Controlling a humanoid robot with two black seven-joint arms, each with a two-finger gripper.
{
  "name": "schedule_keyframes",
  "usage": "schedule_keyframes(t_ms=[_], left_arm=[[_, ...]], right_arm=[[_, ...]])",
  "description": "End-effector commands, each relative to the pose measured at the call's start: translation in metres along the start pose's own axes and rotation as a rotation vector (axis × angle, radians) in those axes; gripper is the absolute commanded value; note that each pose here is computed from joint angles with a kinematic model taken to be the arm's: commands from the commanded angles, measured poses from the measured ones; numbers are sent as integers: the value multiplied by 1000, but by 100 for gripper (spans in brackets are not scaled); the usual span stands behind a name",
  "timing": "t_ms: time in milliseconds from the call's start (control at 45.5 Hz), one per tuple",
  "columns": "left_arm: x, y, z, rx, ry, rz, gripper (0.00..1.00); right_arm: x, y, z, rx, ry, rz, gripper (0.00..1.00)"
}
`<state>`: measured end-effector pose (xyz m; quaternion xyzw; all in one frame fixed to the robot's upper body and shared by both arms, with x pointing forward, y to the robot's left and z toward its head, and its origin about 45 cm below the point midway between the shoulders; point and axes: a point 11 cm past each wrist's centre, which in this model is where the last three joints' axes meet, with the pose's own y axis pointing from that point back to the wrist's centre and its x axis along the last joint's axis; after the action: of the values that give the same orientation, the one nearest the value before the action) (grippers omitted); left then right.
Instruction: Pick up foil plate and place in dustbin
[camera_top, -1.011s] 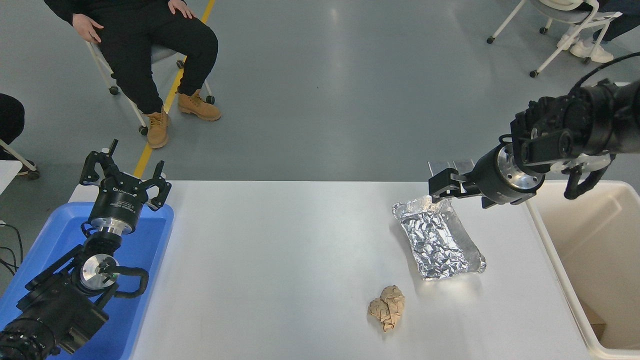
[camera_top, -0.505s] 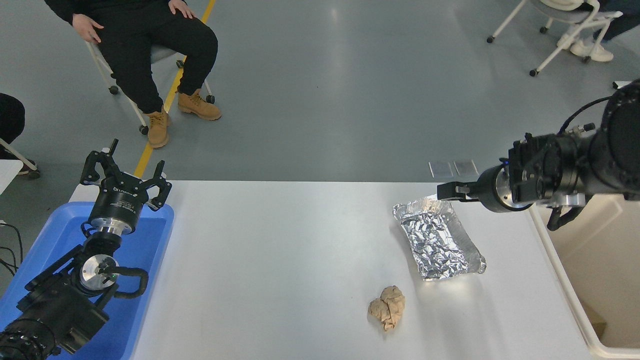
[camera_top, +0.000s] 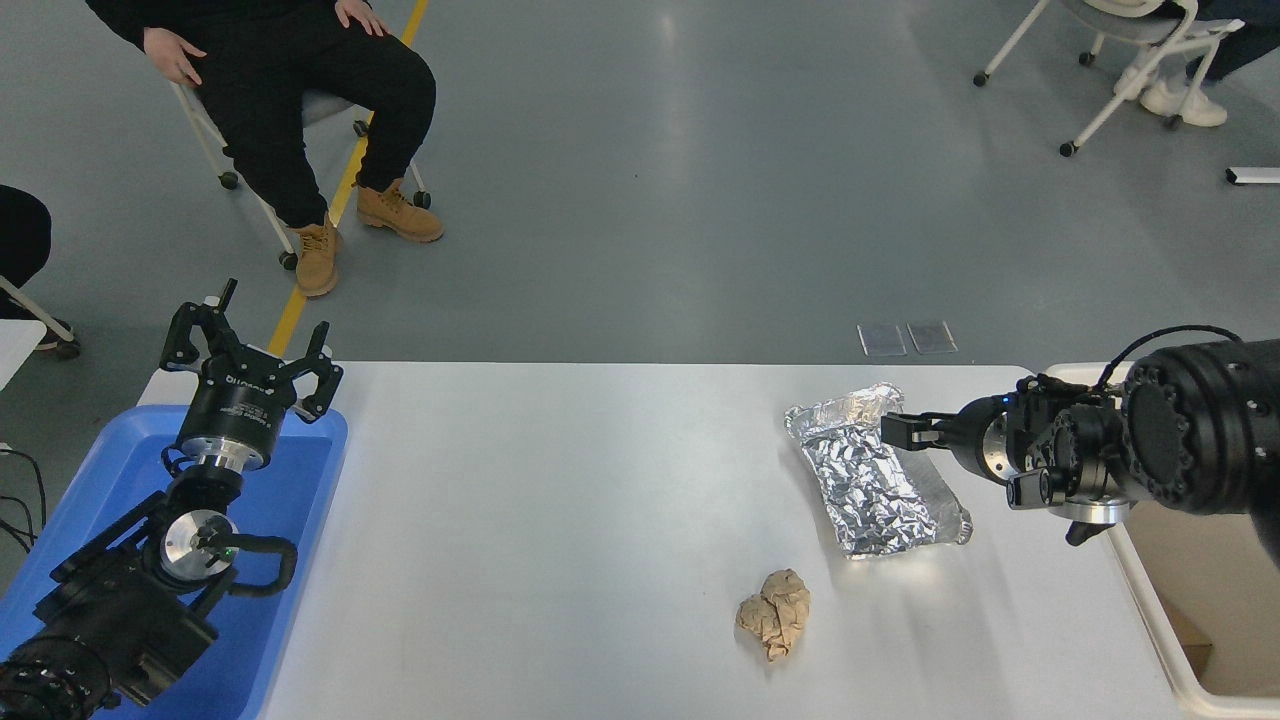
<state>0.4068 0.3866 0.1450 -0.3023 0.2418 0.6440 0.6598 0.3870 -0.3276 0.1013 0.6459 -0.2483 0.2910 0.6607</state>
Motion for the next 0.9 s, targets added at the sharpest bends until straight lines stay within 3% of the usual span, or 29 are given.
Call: schedule_keyframes(t_ms=[0,440,659,747,857,879], left_arm=[[0,0,0,0,0,0,99],[0,0,0,0,0,0,99],[0,0,0,0,0,0,99],[0,0,0,0,0,0,99],[0,0,0,0,0,0,99],[0,0,0,0,0,0,99]], right_arm=[[-32,-9,4,1,15,51,98],[-66,-10,4,23,50,37,90],[-80,-9,4,26,50,9,74],[-84,-8,3,27,51,-1,58],[-88,-7,2,31,46,-14,7],[-88,-7,3,31,49,-15,1]])
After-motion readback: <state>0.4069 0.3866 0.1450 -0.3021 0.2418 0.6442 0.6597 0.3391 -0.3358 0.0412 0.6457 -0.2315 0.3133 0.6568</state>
